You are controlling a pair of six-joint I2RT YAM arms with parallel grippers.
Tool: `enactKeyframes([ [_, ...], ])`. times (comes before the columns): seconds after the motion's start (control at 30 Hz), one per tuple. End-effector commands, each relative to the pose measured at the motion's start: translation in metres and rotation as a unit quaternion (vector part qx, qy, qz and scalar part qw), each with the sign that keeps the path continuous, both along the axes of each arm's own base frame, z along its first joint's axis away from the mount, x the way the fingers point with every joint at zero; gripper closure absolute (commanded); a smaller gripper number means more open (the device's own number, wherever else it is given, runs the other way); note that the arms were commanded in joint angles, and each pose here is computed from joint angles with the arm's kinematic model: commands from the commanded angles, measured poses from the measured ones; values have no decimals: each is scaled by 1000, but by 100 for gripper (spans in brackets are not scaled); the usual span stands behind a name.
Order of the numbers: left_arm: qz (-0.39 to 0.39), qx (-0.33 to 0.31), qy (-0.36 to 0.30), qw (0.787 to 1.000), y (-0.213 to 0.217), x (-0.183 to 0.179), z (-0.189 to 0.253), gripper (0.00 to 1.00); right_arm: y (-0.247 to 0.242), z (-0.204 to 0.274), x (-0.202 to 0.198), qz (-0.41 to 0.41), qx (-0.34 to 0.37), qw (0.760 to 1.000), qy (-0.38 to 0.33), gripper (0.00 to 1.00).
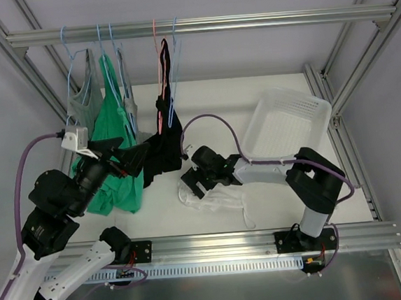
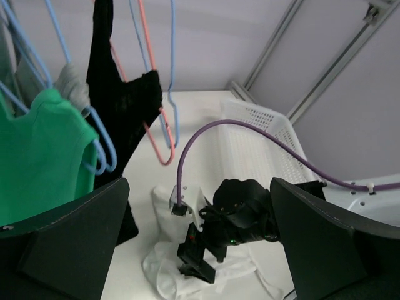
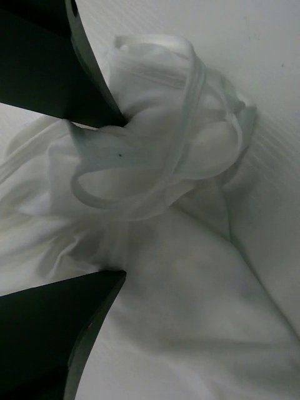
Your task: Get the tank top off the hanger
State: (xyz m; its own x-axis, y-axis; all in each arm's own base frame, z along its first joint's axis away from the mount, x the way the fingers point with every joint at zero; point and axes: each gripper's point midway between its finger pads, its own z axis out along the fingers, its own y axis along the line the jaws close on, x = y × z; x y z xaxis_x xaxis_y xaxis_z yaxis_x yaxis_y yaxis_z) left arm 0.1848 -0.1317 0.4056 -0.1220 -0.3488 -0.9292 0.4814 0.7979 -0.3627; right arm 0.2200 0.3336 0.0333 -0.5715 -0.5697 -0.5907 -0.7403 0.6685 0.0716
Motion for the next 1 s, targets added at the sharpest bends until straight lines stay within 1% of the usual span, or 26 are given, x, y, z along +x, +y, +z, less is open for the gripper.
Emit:
enactKeyframes([
  [0.0, 6, 41, 6, 999, 13, -11, -28, 1, 6, -1, 21, -29, -31, 997, -57, 1],
  [0.03, 9, 41, 3, 999, 20, -18, -30, 1, 2, -7, 20, -37, -42, 997, -50, 1],
  [0.07, 14, 47, 6, 999, 25, -20, -36, 1, -2, -15, 17, -41, -51, 997, -44, 3],
  [0.13, 17, 77, 25, 997, 31, -24, -57, 1, -7, -23, 10, -41, -55, 997, -26, 29],
  [0.17, 23, 90, 24, 995, 37, -25, -63, 1, -7, -23, 6, -37, -54, 998, -24, 56],
  [0.2, 26, 111, 39, 993, 38, -24, -81, 1, -9, -23, 5, -39, -58, 997, -28, 72],
  [0.23, 32, 117, 38, 992, 42, -25, -88, 1, -11, -21, 3, -39, -61, 997, -31, 92],
  [0.27, 37, 125, 42, 991, 44, -24, -96, 1, -16, -21, -1, -42, -62, 997, -32, 100],
  [0.3, 54, 136, 56, 988, 48, -19, -113, 1, -13, -5, -2, -44, -39, 998, -36, 100],
  [0.4, 78, 130, 65, 986, 56, -18, -127, 1, -13, 27, -10, -39, 8, 998, -44, 100],
  [0.43, 83, 124, 64, 987, 58, -18, -126, 1, -12, 59, -10, -39, 48, 996, -61, 100],
  [0.5, 92, 118, 62, 987, 62, -18, -124, 2, -12, 93, -12, -38, 91, 992, -80, 100],
  [0.53, 100, 116, 62, 986, 65, -17, -124, 1, -16, 124, -14, -38, 125, 987, -99, 100],
  [0.6, 106, 117, 65, 985, 66, -17, -127, 1, -21, 158, -9, -45, 153, 979, -124, 100],
  [0.63, 109, 118, 66, 985, 67, -16, -128, 1, -29, 167, -9, -52, 152, 979, -128, 100],
  [0.7, 109, 119, 67, 985, 67, -15, -129, 1, -47, 204, 5, -83, 167, 969, -164, 100],
  [0.73, 108, 121, 68, 984, 67, -15, -130, 1, -59, 208, 7, -93, 153, 970, -166, 100],
  [0.8, 107, 120, 68, 985, 66, -15, -130, 1, -81, 240, 23, -125, 159, 959, -198, 100],
  [0.83, 107, 121, 67, 985, 66, -15, -130, 1, -90, 247, 25, -133, 152, 958, -202, 100],
  [0.93, 107, 120, 66, 985, 67, -16, -130, 1, -123, 287, 42, -167, 151, 943, -243, 100],
  [0.97, 107, 119, 67, 985, 67, -16, -130, 1, -141, 296, 54, -195, 146, 936, -255, 100],
])
